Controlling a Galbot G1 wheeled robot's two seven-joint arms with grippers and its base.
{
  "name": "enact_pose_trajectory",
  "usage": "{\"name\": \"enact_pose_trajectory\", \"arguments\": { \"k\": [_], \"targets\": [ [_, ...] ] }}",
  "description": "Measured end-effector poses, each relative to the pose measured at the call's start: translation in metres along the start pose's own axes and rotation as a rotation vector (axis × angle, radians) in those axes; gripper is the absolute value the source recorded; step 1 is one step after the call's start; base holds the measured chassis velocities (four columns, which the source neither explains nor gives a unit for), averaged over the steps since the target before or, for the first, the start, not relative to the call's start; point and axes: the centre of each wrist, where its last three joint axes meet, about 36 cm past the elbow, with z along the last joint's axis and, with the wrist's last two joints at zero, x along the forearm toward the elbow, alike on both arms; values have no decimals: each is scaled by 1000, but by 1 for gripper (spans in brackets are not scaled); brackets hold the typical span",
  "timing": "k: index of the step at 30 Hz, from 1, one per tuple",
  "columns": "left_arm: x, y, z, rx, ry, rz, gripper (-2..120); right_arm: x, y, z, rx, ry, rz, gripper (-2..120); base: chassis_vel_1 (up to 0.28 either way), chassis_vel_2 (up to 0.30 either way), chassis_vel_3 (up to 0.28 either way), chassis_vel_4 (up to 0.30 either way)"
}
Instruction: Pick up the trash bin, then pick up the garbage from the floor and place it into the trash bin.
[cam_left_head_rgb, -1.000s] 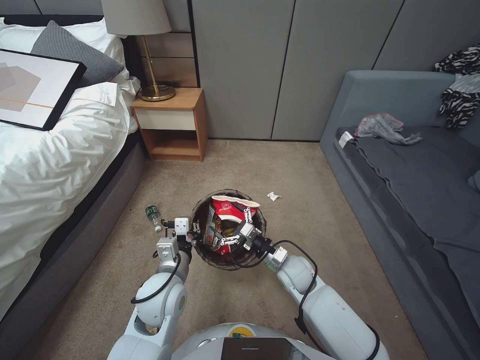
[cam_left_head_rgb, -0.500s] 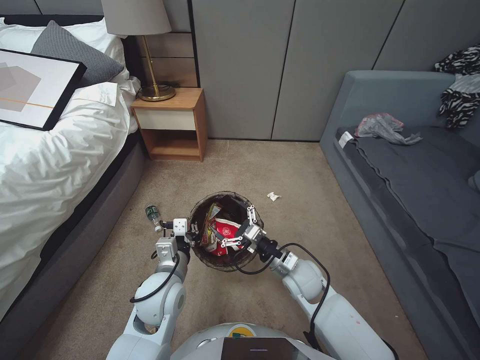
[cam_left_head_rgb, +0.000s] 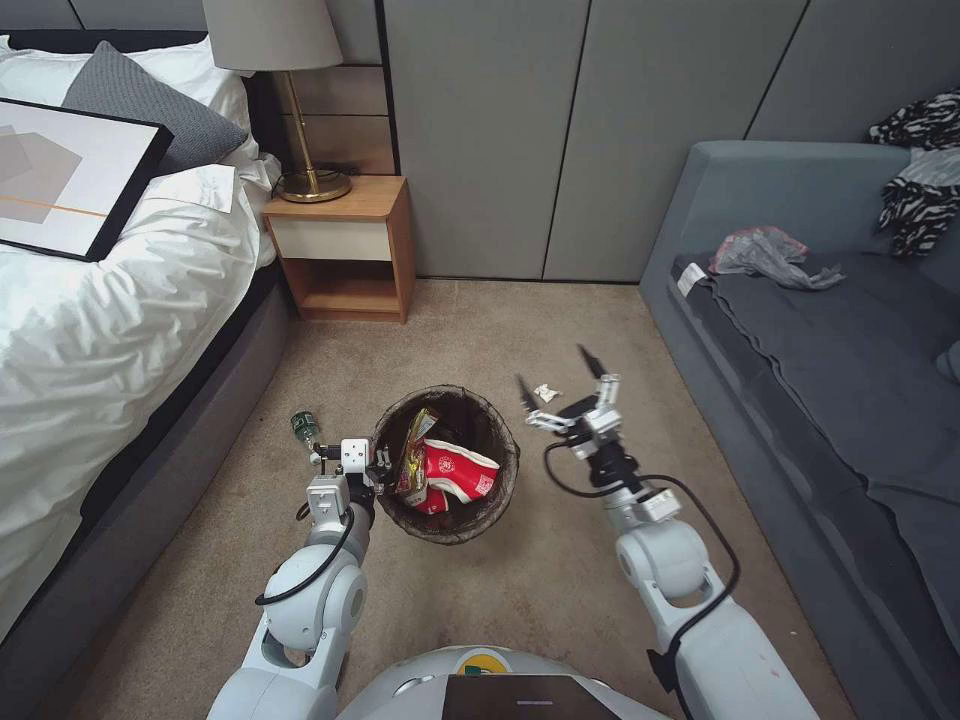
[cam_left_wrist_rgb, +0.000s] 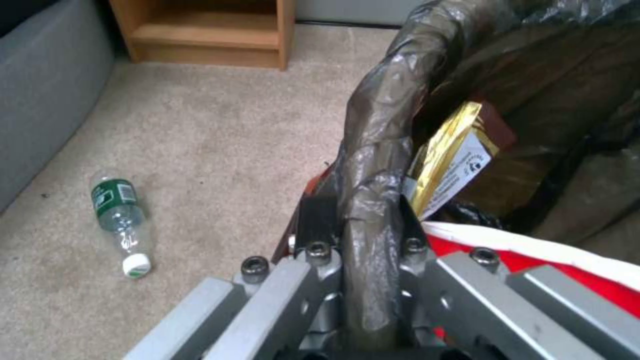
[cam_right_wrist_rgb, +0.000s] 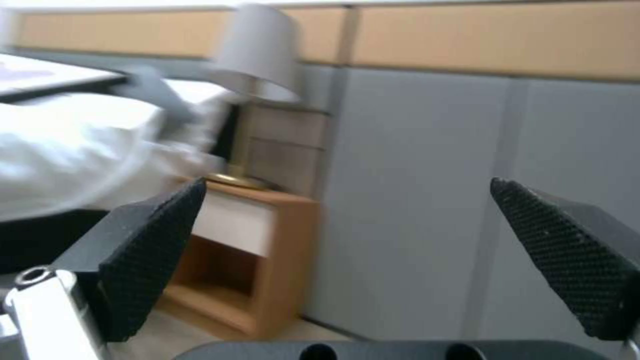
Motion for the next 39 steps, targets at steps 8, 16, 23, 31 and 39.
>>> {"name": "enact_pose_trajectory", "arguments": {
  "k": [8,16,23,31,39],
  "targets": [
    [-1,1,1,1,-3,-4,0,39,0,8,-2,48,183,100,0,0,0,0],
    [-1,2,0,0,-5,-7,0,61,5,19,-11,70,241,100,0,0,0,0],
    [-1,3,0,-1,-6,-11,0,79,10,29,-15,94,274,100,0,0,0,0],
    [-1,4,1,0,-9,-11,0,93,15,45,-4,122,278,100,0,0,0,0],
    [-1,4,1,1,-10,-12,0,91,14,50,-12,121,248,99,-16,20,21,-31]
  ]
}}
